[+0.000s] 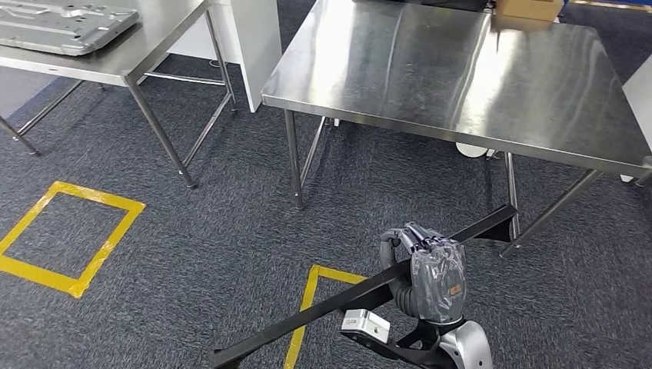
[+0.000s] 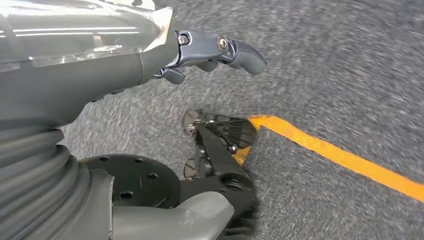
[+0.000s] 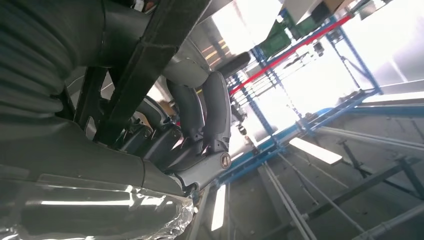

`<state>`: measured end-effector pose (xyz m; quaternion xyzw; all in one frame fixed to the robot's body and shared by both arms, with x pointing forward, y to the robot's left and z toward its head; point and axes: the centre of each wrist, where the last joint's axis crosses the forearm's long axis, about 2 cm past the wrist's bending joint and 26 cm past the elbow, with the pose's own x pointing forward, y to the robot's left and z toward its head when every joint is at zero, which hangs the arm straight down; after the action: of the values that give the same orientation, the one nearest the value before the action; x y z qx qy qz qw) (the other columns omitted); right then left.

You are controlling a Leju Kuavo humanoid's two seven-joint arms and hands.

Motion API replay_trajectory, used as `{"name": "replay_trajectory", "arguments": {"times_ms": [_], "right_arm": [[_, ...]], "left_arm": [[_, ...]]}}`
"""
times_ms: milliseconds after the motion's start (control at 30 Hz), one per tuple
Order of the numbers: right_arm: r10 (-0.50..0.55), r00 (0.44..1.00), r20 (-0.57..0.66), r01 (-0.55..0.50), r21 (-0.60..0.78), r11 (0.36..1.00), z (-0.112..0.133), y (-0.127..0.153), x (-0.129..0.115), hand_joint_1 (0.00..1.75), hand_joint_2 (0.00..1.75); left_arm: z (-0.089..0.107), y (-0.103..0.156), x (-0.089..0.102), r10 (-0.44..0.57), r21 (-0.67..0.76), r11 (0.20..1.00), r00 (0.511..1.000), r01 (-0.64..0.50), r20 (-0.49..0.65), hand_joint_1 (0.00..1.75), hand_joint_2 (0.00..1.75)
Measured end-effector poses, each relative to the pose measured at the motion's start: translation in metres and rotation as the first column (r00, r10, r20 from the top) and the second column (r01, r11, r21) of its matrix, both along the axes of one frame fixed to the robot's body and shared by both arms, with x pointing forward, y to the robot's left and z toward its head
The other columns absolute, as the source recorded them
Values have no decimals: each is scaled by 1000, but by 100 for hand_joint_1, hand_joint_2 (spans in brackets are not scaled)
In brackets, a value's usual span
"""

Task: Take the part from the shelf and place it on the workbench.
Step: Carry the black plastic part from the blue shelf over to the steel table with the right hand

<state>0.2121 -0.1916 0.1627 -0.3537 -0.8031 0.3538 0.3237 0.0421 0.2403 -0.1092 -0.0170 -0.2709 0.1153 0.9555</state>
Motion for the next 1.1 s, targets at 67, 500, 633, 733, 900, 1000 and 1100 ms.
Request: {"name": "replay_trajectory", "arguments": {"times_ms": [67, 500, 633, 733, 900, 1000, 1100], "right_arm": [[2, 1000, 5, -2, -5, 1000, 0, 1, 0, 175, 175], [-3, 998, 60, 6, -51, 999, 7, 1, 9, 175, 175], [-4, 998, 66, 8, -52, 999, 9, 2, 11, 175, 175], [-4, 998, 69, 7, -49, 999, 10, 2, 12, 175, 175], [-4, 998, 66, 7, -48, 999, 10, 3, 13, 175, 175], [-4, 998, 67, 7, -49, 999, 10, 4, 13, 175, 175], [-4, 998, 70, 7, -51, 999, 10, 4, 15, 175, 175]], "left_arm": [[0, 0, 1, -1, -4, 1000, 1000, 1, 16, 0, 175], [0, -1, -1, -13, -40, 999, 997, 16, 80, 0, 175], [0, 0, -1, -13, -40, 999, 996, 16, 84, 0, 175], [0, 1, 0, -13, -38, 999, 996, 16, 87, 0, 175], [-1, 2, -3, -14, -37, 999, 997, 18, 81, 0, 175], [-1, 4, -6, -17, -35, 999, 997, 20, 77, 0, 175], [-1, 6, -6, -22, -36, 999, 997, 25, 77, 0, 175]]}}
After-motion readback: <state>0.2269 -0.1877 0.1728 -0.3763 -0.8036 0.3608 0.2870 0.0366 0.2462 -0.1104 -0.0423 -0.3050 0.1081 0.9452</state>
